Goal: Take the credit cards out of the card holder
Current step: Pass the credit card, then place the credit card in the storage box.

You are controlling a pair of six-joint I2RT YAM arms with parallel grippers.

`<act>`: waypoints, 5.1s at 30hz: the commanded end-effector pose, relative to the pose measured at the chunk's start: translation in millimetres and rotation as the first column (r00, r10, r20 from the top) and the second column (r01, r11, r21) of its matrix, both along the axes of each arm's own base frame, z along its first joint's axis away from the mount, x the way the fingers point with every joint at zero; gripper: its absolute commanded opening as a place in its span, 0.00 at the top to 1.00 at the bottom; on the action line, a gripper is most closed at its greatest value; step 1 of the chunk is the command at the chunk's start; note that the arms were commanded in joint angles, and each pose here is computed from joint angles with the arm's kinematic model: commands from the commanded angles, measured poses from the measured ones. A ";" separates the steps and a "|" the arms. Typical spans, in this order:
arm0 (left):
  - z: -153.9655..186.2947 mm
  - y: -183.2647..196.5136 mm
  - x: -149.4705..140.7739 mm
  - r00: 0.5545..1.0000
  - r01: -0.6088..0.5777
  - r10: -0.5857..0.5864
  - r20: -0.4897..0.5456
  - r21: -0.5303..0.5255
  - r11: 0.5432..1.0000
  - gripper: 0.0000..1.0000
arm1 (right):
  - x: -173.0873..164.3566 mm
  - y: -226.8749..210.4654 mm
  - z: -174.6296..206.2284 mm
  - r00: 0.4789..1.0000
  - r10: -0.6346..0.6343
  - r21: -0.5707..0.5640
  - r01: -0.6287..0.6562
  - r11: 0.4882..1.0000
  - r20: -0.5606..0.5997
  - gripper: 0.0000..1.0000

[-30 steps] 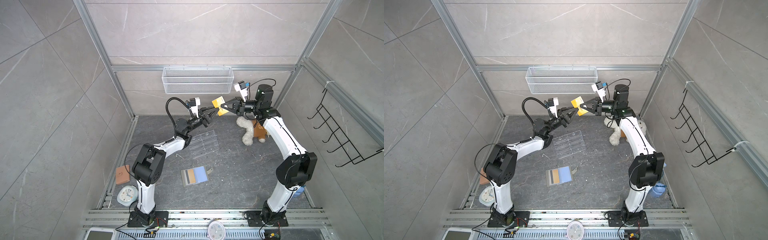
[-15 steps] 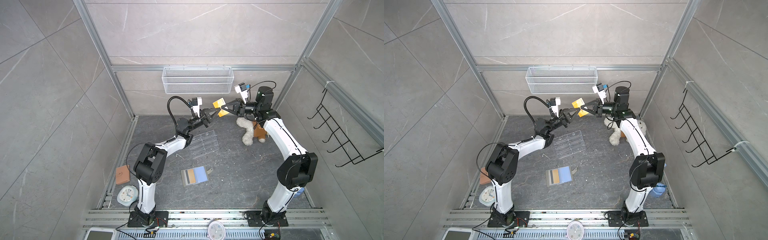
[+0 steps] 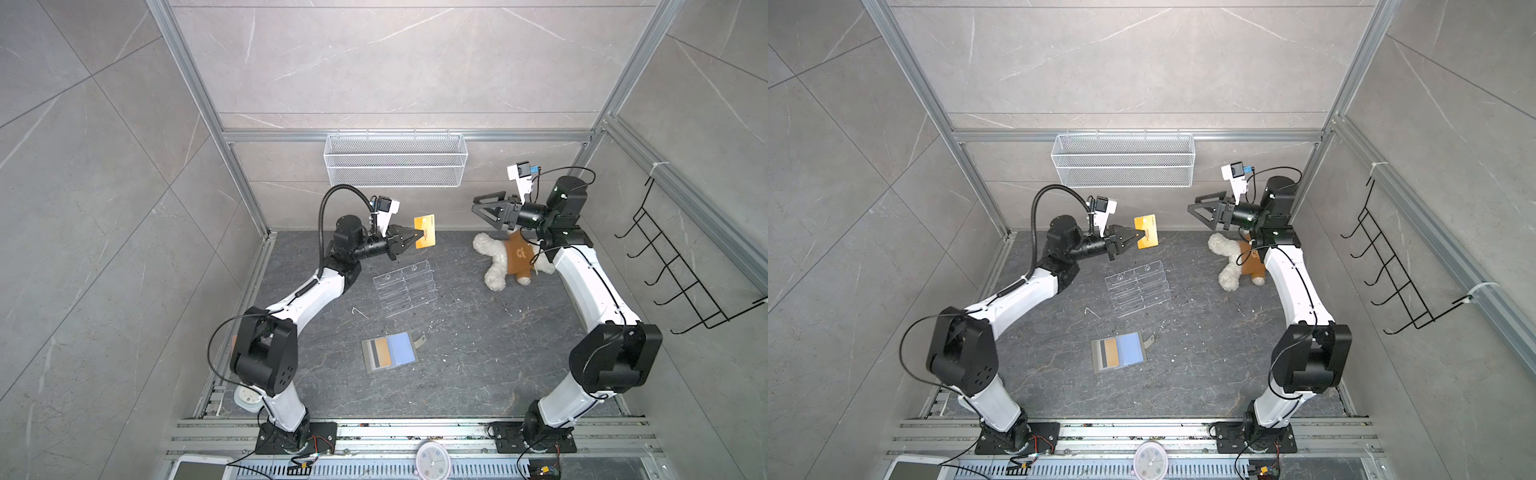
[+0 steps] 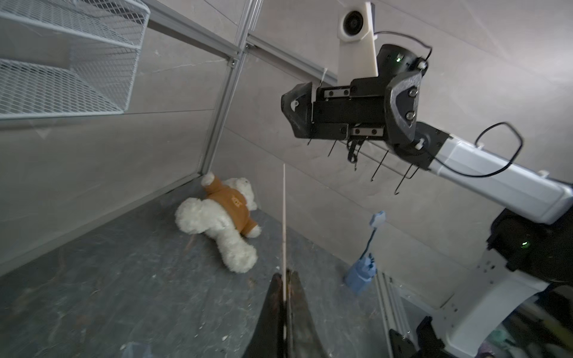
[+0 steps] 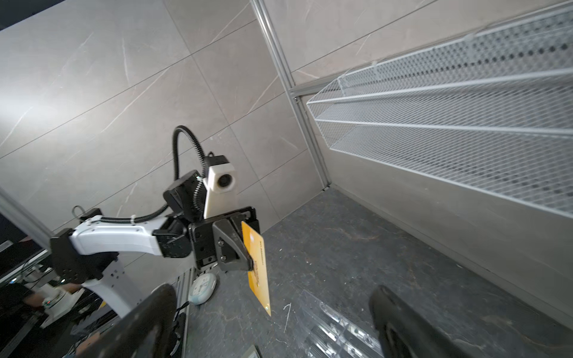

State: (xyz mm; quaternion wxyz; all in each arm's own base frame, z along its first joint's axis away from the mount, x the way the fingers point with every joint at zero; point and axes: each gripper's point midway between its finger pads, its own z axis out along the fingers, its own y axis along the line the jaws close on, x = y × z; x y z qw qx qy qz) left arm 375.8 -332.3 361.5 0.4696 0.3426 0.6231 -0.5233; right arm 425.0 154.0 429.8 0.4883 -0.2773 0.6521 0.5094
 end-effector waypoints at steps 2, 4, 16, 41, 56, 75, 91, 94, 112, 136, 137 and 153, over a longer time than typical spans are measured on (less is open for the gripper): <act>-20.2 19.0 -35.0 0.994 0.026 -0.060 0.090 0.337 0.941 1.00 | -3.2 -4.8 -1.2 0.992 -0.127 -0.051 0.126 0.991 -0.027 0.00; -26.8 28.3 -31.3 0.993 -0.014 -0.038 0.110 0.435 0.900 1.00 | -3.7 -9.9 -10.6 0.981 -0.190 -0.088 0.186 0.979 -0.037 0.00; -42.7 52.7 0.1 0.984 -0.124 -0.001 0.181 0.680 0.723 1.00 | -31.2 5.9 -97.5 0.940 -0.308 -0.371 0.237 0.898 -0.146 0.00; 28.2 3.9 -18.2 0.993 0.085 -0.080 -0.092 0.055 0.995 1.00 | -28.2 73.3 -64.0 0.990 0.008 -0.008 -0.010 1.000 -0.143 0.28; 38.5 -6.0 -32.0 0.975 0.203 -0.204 -0.082 -0.020 0.979 1.00 | -33.5 93.2 -66.6 0.985 0.121 0.033 -0.117 0.993 -0.121 0.60; 35.0 -11.8 -42.7 0.969 0.241 -0.241 -0.049 -0.012 0.971 0.73 | -55.5 96.9 -63.0 0.979 0.194 0.013 -0.193 0.981 -0.065 1.00; 4.3 84.8 -32.3 0.949 -0.265 0.229 0.217 0.154 0.952 0.29 | -41.9 96.6 -157.1 0.992 0.116 -0.698 -0.119 0.706 -0.051 1.00; -11.2 108.7 -29.2 0.923 -0.359 0.320 0.212 0.185 0.915 0.28 | -30.0 101.3 -167.7 0.988 0.147 -0.780 -0.119 0.614 -0.036 1.00; -31.7 196.6 -43.0 0.677 -0.735 0.684 0.273 0.206 0.645 0.18 | -0.4 187.7 -232.7 0.792 0.604 -0.973 -0.057 0.222 0.091 1.00; -12.9 213.7 -77.9 0.637 -0.767 0.699 0.325 0.178 0.617 0.18 | 6.1 209.5 -282.7 0.657 0.751 -0.998 0.033 0.054 0.062 1.00; -13.6 213.7 -78.0 0.639 -0.766 0.697 0.325 0.181 0.617 0.18 | 4.0 210.3 -284.2 0.655 0.754 -0.998 0.025 0.052 0.056 1.00; -13.2 212.3 -83.5 0.649 -0.756 0.687 0.328 0.176 0.630 0.18 | -2.6 213.2 -297.2 0.631 0.775 -1.000 0.017 0.017 0.024 1.00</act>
